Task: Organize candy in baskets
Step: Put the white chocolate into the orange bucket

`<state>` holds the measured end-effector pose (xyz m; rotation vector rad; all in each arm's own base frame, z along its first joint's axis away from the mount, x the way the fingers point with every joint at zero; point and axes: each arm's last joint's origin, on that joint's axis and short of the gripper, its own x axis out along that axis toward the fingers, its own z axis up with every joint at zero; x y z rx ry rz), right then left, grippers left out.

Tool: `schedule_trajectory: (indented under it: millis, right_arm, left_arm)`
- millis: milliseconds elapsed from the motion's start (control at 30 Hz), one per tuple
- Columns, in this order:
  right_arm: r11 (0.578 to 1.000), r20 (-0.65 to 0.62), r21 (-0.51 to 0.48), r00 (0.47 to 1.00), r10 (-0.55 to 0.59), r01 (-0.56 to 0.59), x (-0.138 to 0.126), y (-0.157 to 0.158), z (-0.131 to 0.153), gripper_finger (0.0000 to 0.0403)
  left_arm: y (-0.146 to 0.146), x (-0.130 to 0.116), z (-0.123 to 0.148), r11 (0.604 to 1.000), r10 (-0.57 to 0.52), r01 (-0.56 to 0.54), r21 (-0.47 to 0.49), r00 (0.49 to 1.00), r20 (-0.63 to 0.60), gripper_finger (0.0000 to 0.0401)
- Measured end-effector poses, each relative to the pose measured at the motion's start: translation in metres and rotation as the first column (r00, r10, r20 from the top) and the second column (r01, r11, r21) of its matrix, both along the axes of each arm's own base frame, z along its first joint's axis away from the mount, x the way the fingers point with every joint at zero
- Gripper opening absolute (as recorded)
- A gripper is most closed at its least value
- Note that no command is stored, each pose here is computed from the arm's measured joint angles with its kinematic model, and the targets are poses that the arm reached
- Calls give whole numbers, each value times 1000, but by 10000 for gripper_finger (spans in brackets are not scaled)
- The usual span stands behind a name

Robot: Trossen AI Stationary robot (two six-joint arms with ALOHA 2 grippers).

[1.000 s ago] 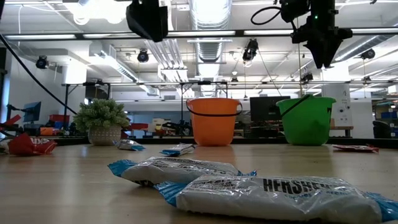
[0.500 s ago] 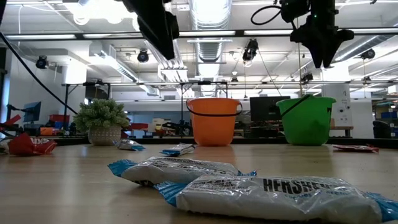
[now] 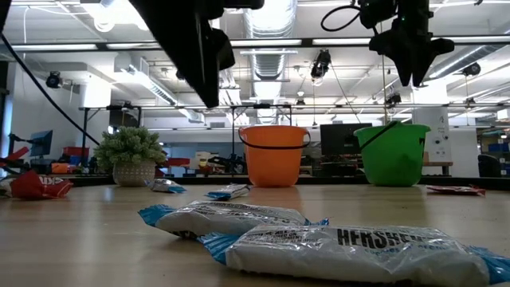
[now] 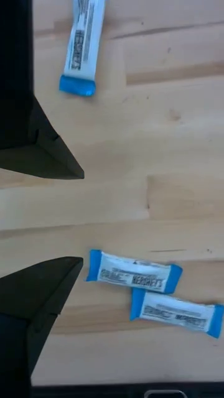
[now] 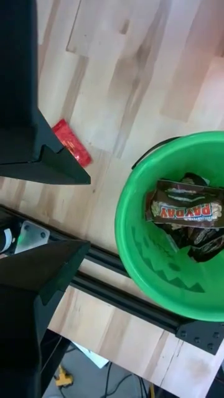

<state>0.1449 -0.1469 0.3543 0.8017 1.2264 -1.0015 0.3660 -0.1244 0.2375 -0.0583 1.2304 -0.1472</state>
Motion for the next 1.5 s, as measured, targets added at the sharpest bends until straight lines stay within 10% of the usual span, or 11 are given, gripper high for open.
schedule_trajectory:
  millis: [1500]
  right_arm:
    - [1000, -1, 0, 1000, 8, -8, 0, 0, 0, 141]
  left_arm:
    - [-58, 18, -75, 996, -90, 90, -10, 995, -30, 197]
